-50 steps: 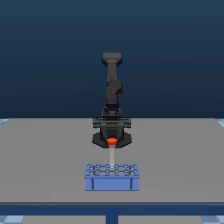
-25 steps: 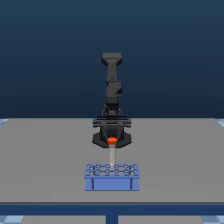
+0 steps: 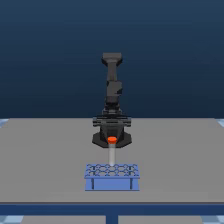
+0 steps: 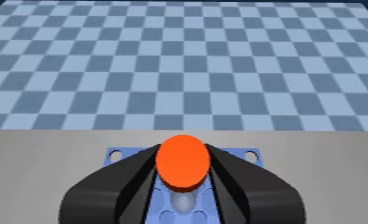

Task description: Pick up the centrifuge tube on the rack

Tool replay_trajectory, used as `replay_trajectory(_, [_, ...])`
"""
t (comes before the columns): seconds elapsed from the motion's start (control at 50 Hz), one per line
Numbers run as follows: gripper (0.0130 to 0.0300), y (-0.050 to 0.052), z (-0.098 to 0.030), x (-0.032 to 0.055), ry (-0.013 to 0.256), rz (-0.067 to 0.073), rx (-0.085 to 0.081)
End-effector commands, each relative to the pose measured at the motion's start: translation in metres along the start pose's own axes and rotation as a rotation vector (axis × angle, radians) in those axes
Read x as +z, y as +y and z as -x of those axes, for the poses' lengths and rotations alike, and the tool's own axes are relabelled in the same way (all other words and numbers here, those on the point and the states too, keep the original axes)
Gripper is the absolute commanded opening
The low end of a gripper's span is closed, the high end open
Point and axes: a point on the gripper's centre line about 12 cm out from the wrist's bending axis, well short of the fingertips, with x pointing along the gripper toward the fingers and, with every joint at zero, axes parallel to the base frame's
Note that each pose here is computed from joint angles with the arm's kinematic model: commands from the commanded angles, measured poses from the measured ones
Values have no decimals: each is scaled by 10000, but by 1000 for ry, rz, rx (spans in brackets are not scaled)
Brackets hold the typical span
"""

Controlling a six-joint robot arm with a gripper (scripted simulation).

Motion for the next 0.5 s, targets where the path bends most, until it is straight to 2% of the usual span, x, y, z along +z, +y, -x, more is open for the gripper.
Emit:
replay_trajectory(0.02, [130,-1,5,9,0,-6,0])
replay_trajectory(0.5, [130,1,28,49,0,-6,1])
